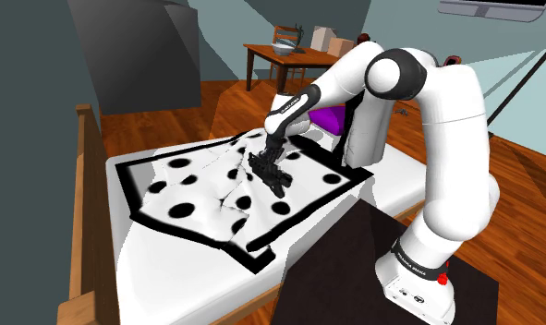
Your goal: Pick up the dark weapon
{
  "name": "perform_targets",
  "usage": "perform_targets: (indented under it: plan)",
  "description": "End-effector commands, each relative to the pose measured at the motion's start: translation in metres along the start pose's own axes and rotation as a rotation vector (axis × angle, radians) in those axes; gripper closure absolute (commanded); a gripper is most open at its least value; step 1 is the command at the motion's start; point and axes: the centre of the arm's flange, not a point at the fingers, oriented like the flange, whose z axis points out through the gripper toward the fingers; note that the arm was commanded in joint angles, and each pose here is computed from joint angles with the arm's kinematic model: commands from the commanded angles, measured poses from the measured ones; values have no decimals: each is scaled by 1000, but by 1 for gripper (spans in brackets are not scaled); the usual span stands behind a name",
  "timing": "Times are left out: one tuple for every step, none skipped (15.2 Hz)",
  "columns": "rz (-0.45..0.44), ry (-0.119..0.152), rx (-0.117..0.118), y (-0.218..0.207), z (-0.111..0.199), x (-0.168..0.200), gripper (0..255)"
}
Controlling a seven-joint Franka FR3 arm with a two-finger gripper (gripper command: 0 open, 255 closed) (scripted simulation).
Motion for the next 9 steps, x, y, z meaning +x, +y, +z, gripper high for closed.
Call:
perform_targets:
  plan:
    - [1,0,0,0,-5,1,255]
    - [1,0,0,0,-10,1,255]
    - [1,0,0,0,-16,1,255]
    - [1,0,0,0,-21,2,255]
    - [1,0,0,-1,-26,2,255]
    - [1,0,0,-1,-31,2,255]
    - [1,0,0,-1,-37,2,255]
    - [1,0,0,-1,-42,2,255]
    - [1,0,0,-2,-47,3,255]
